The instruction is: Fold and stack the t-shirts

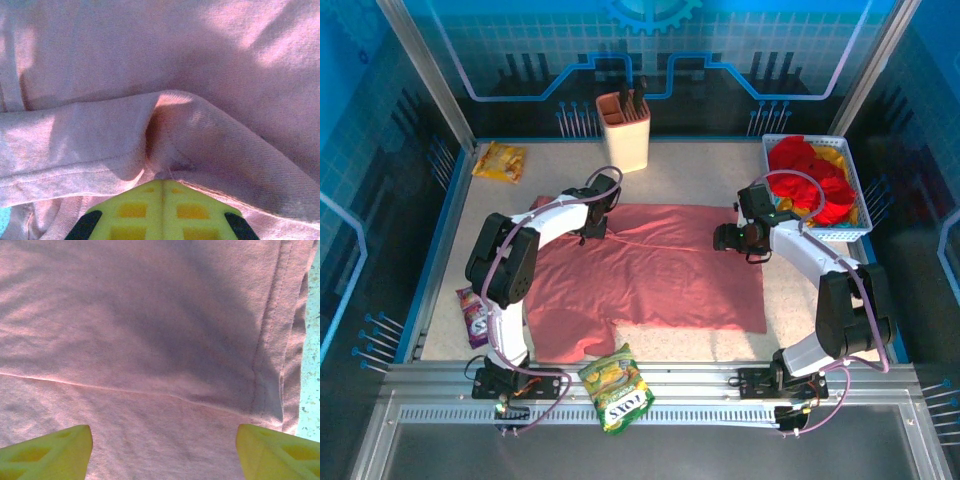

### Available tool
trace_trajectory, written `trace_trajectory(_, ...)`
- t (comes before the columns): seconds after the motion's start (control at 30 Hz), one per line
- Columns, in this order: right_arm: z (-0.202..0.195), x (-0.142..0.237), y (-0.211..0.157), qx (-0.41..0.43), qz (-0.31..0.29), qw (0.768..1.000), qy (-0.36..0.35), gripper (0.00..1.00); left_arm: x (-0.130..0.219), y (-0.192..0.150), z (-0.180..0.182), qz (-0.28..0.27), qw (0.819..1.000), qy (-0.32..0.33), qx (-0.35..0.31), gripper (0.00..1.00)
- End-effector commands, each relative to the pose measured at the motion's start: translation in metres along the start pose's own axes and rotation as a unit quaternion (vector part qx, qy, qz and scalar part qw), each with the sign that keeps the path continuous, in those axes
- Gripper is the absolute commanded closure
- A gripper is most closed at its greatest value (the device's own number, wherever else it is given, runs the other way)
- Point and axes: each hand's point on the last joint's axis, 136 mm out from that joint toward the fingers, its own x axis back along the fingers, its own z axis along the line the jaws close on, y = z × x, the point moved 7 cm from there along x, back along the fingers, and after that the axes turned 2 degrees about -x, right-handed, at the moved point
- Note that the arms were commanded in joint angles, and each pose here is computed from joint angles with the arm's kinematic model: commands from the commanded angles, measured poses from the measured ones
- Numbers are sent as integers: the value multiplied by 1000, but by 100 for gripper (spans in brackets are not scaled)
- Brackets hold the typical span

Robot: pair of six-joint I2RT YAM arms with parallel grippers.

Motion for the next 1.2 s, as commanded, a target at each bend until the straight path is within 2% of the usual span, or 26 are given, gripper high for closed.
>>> trace_trajectory(0.0, 2, -3, -7, 10, 9, 1000, 2, 24, 11, -4, 7, 4, 1000, 11, 2, 100)
trace_trajectory(0.17, 4, -4, -6, 8, 10, 1000, 8, 24, 17, -9, 8, -1, 1000, 16, -3, 100)
trace_trajectory(0.2, 4, -4, -6, 8, 10, 1000, 9, 24, 18, -9, 8, -1, 1000, 17, -3, 98)
trace_trajectory(0.3, 4, -3, -6, 8, 9, 1000, 10, 24, 16, -9, 7, 1, 1000, 14, -7, 81)
trace_trajectory(0.33, 5, -3, -6, 9, 9, 1000, 10, 24, 16, -9, 6, 2, 1000, 10, -7, 72)
trace_trajectory(0.37, 5, -3, -6, 9, 11, 1000, 11, 24, 16, -9, 5, 3, 1000, 7, -6, 69)
trace_trajectory(0.57, 4, -2, -7, 11, 11, 1000, 7, 24, 15, -6, 0, 2, 1000, -9, -6, 68)
trace_trajectory(1.17, 2, -1, -6, 15, 11, 1000, 1, 24, -1, 6, -8, -1, 1000, -2, -18, 70)
